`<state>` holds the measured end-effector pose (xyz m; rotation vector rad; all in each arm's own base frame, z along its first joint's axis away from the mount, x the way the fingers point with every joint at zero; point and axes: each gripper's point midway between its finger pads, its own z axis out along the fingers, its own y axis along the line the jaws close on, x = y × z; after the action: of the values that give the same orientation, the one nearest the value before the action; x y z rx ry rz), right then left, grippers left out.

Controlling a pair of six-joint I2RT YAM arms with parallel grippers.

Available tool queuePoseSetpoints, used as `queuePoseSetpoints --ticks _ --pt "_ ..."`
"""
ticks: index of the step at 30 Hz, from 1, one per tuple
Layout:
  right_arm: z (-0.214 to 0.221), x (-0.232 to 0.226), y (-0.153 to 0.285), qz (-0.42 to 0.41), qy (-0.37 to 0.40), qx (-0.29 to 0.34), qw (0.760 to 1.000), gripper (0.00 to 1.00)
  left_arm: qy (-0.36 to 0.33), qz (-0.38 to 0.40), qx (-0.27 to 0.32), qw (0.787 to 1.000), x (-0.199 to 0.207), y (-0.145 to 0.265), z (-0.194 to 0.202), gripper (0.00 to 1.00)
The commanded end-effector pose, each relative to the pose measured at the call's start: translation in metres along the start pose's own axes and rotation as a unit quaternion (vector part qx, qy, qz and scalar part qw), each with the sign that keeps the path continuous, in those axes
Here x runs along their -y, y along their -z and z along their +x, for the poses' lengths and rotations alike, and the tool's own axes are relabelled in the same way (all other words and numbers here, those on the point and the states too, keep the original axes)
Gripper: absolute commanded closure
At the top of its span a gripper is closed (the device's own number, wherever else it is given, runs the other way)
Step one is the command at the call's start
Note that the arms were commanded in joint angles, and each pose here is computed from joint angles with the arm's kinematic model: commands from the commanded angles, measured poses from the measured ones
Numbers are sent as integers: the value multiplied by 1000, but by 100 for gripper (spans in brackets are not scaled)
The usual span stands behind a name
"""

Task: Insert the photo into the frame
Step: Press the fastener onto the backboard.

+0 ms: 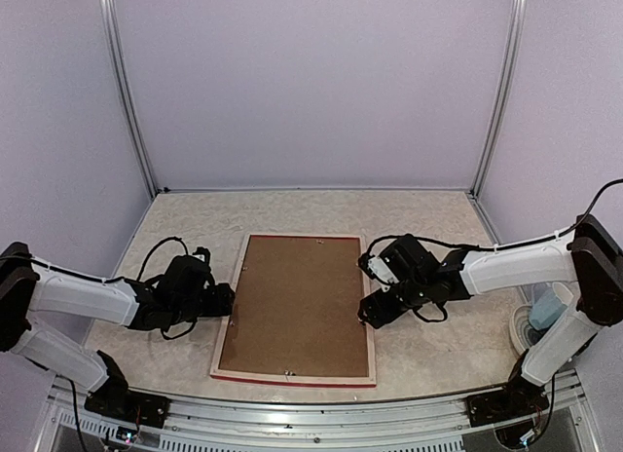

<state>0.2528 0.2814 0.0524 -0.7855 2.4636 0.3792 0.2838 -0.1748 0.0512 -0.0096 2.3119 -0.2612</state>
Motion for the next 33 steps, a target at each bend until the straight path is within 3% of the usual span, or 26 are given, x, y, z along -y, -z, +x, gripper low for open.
queuePoseSetpoints --ticks 1,5,13,33 --pt "-7 -5 3 5 -9 -4 1000 19 17 31 22 999 -2 -3 -9 28" --pt "-4 -7 -7 8 -13 -15 1000 20 19 27 14 999 -8 -8 -7 33" --pt "5 -9 -16 22 -1 -41 999 21 15 31 10 999 -6 -10 -5 35" --pt "12 -7 -22 27 17 -59 998 42 2 27 -18 999 -4 -23 7 39"
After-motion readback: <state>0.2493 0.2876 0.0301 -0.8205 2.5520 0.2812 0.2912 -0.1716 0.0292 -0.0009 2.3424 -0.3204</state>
